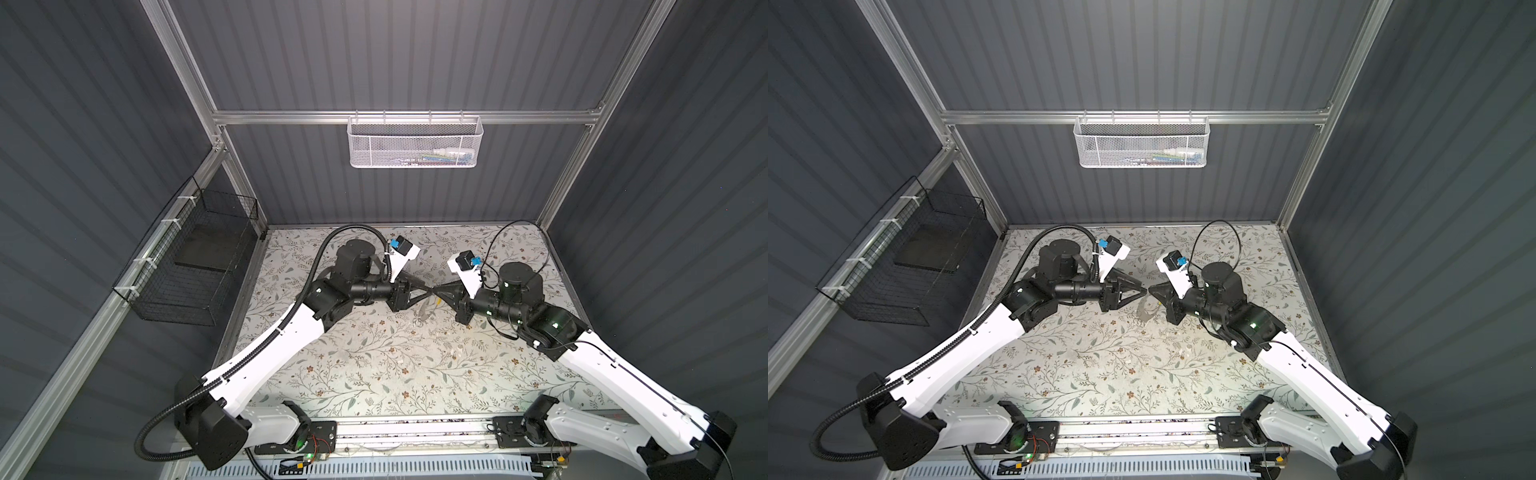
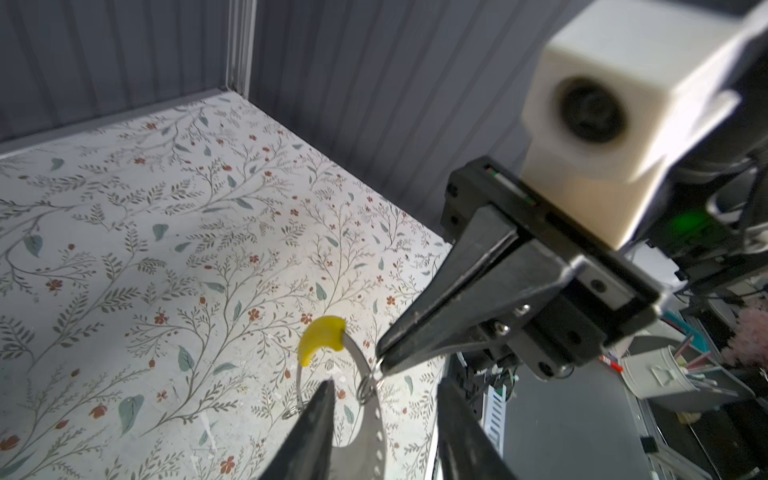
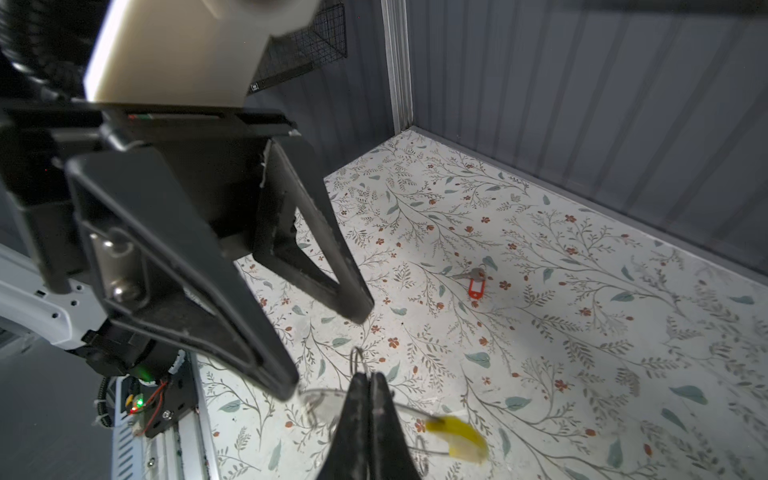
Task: Put the keys on the keyring
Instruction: 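Move the right gripper back to the hoop held by the left gripper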
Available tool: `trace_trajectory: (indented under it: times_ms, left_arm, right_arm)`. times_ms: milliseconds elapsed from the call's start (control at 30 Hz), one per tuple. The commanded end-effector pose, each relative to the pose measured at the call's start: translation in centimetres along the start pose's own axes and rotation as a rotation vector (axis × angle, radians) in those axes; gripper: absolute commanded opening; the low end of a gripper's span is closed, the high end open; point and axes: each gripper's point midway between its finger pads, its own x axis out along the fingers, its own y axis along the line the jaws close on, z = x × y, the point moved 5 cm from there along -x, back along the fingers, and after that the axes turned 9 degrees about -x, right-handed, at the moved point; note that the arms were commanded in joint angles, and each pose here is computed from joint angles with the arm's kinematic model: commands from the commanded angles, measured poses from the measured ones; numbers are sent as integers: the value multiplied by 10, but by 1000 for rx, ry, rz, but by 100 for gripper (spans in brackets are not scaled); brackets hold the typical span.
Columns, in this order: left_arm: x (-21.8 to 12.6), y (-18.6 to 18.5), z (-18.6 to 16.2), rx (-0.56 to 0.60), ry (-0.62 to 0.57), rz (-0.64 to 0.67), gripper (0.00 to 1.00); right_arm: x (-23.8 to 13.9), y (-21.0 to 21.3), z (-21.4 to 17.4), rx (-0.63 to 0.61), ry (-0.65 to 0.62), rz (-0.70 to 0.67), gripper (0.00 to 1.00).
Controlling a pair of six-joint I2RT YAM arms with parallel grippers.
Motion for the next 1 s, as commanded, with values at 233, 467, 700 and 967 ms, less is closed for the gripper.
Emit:
trace_trajectory:
  times_ms: [233,467,700,967]
  left_arm:
    - [-14,-10,12,-39,-217,-46,35]
    - [-5,-10,8,-52,-195,-120,29]
    - [3,-15,9,-53,-159,-198,27]
    - [7,-18,13,-55,-146,-225,20]
  right_arm:
    - [-10,2,19,133,-272,143,0]
    - [-16,-1,26,194,-346,208,0]
    - [-13,0,26,208,-350,252,0]
    - [-14,1,27,206,-349,263,0]
